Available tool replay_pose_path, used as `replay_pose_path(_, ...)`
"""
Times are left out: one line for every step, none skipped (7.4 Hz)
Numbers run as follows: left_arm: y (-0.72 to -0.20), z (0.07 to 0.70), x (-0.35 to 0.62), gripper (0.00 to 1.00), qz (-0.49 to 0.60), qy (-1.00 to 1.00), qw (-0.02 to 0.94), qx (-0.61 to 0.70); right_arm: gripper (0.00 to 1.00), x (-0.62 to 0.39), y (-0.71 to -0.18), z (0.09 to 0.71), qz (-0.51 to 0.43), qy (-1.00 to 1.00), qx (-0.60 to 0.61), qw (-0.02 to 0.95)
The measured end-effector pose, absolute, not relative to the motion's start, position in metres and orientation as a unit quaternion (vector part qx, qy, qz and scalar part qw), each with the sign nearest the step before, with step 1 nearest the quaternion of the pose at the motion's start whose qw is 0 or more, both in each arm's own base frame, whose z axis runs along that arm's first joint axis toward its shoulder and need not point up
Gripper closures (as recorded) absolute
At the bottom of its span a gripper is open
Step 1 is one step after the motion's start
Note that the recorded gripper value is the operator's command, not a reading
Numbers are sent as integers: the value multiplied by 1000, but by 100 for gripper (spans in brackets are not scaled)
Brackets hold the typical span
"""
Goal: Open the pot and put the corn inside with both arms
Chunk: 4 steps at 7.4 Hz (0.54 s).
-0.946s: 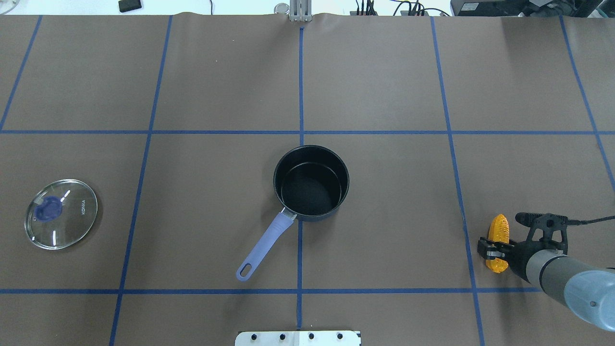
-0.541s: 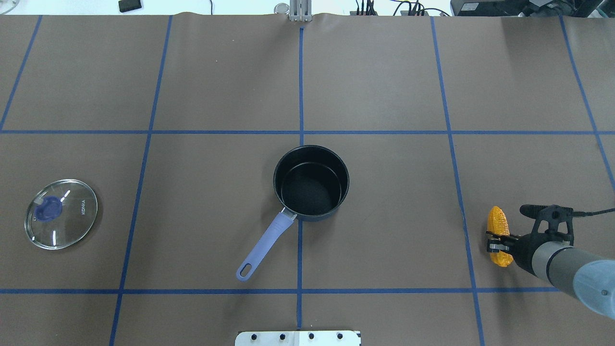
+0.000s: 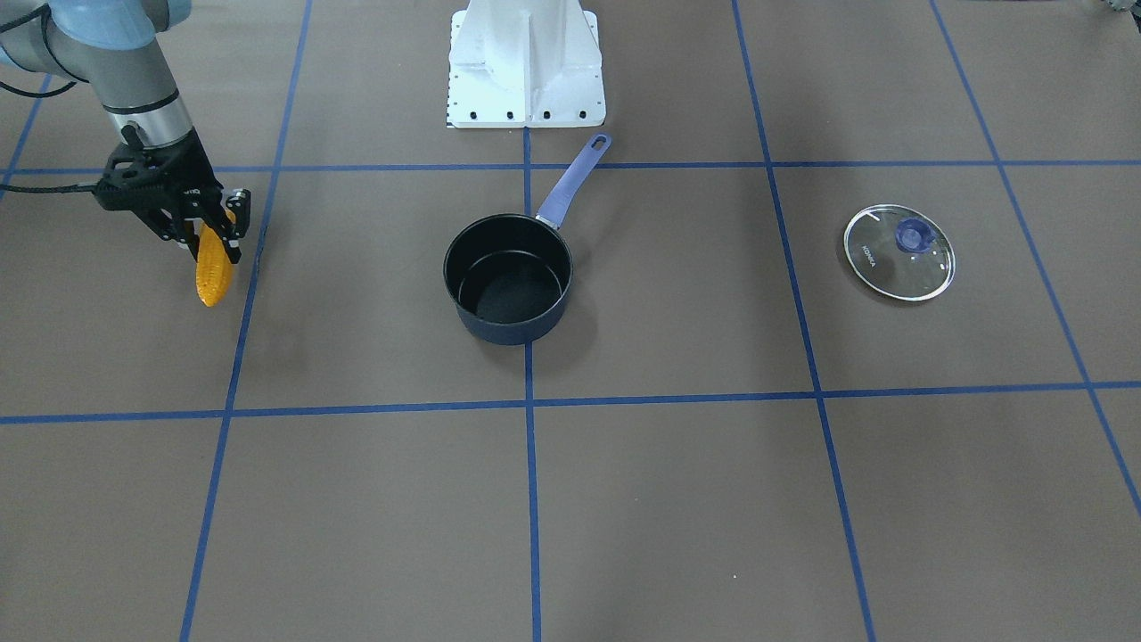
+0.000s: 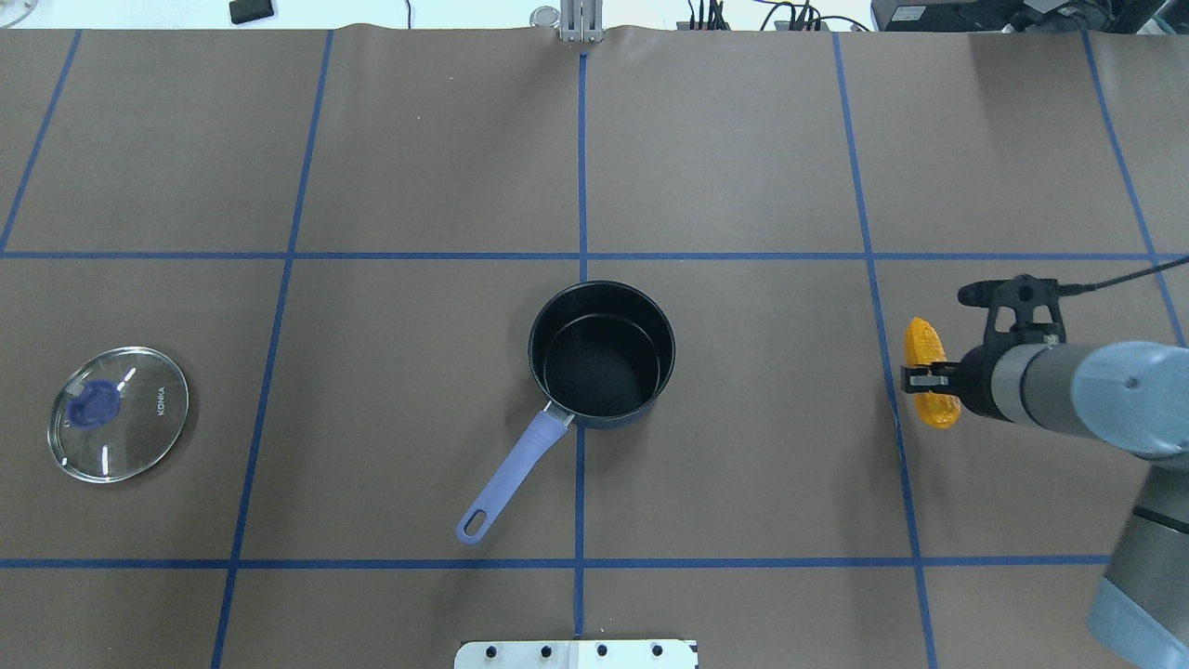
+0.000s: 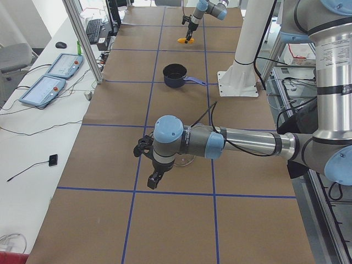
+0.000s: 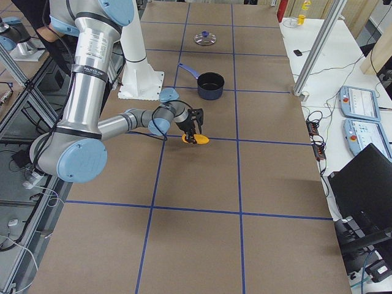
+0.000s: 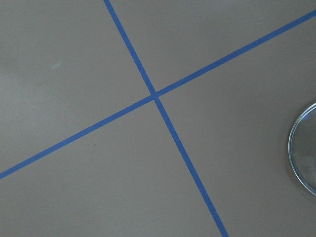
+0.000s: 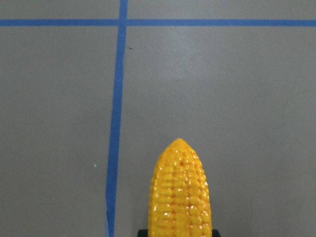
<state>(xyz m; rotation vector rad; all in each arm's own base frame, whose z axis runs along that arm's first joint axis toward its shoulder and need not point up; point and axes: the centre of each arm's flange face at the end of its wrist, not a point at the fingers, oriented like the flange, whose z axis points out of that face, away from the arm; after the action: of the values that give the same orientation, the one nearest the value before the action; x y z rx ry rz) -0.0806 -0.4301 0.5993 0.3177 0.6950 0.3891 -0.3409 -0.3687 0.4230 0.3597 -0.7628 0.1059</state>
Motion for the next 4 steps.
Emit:
replay_pose_path(-431,600,-80,1,189,337,910,154,100,-373,-395,365,45,-374,176,909)
replay_pose_path(-431,601,-80,1,189,337,910,155,100,-403,-411,309,38,-380,177,907)
replay_pose_path(-432,602,-80,1,188,336,910,156,100,-430,-417,265,32,-389,179,903)
replay_pose_path(-433,602,-80,1,187,336,910,156,100,-456,-422,231,29,-398,181,899)
